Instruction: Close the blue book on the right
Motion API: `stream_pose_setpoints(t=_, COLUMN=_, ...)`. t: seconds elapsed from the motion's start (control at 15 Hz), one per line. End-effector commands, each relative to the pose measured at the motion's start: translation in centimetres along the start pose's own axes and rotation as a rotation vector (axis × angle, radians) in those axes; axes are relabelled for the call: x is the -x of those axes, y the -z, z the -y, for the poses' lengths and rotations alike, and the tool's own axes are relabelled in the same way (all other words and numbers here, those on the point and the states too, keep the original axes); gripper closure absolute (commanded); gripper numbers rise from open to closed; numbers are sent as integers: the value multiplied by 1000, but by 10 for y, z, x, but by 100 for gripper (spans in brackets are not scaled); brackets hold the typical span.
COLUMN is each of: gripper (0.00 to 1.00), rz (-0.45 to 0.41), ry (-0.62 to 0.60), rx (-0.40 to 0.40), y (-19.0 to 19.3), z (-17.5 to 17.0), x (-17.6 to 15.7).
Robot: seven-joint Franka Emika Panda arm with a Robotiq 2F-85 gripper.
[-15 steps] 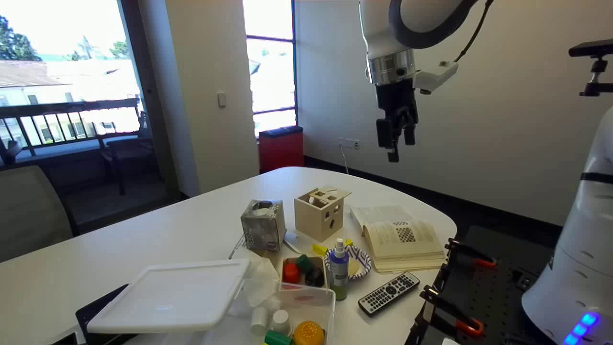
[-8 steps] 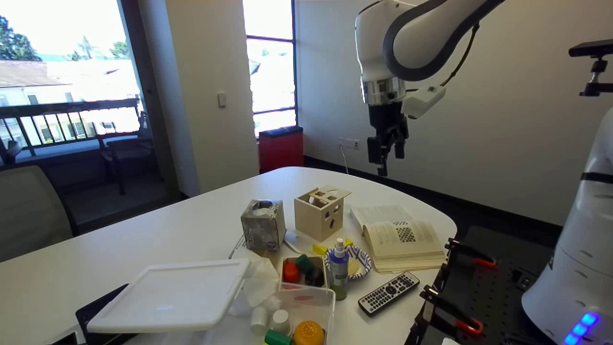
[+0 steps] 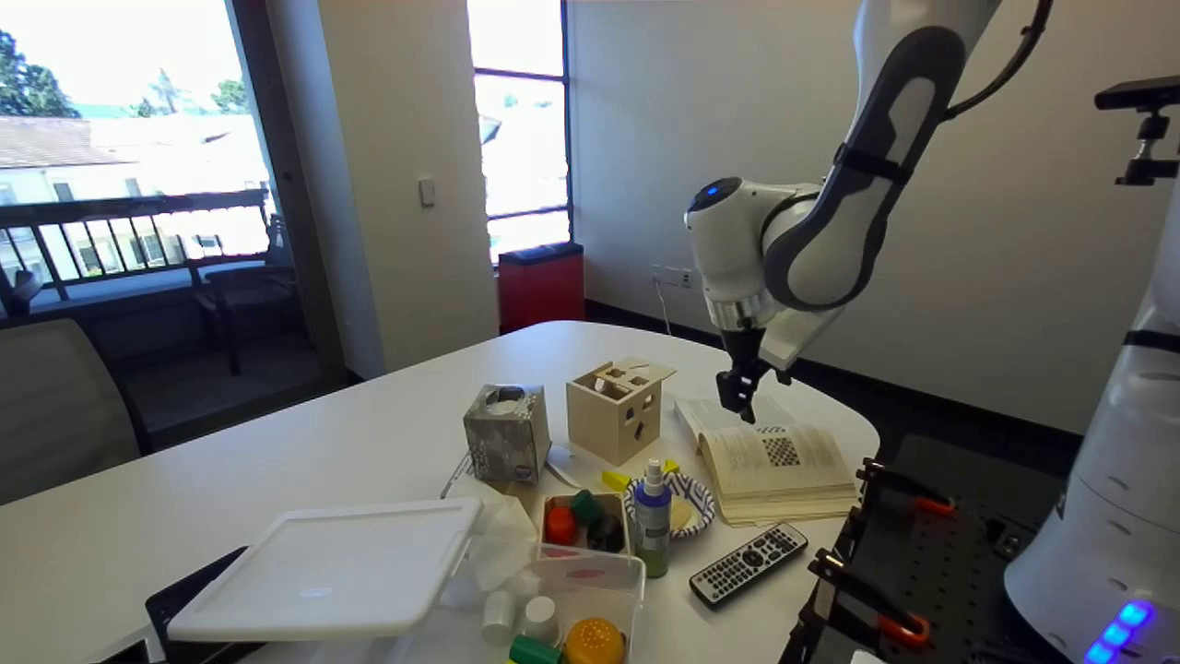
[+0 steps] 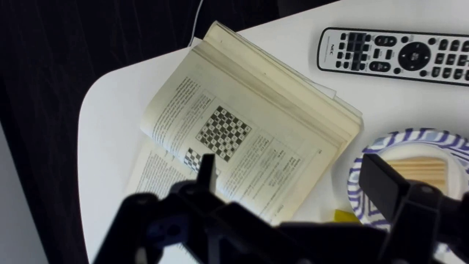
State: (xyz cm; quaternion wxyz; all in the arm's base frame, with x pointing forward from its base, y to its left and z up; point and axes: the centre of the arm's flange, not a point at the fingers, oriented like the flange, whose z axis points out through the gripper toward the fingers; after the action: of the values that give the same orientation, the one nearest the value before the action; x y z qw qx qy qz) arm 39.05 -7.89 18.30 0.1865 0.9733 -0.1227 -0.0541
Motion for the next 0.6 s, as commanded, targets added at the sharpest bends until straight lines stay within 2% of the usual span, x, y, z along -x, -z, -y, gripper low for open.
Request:
stream_pose_setpoints(t=0.0, gripper=0, rz=34, ry=-101, rx=45, y=-75, z=21, x=-19)
stream_pose_setpoints(t=0.27, gripper=0, rz=99, ry=-178, rx=68, y=-127, z=37, x=-18)
stream_pose_setpoints(t=0.53, gripper=0, rz=139, ry=-196, rx=77, y=-161, z=58, x=-17)
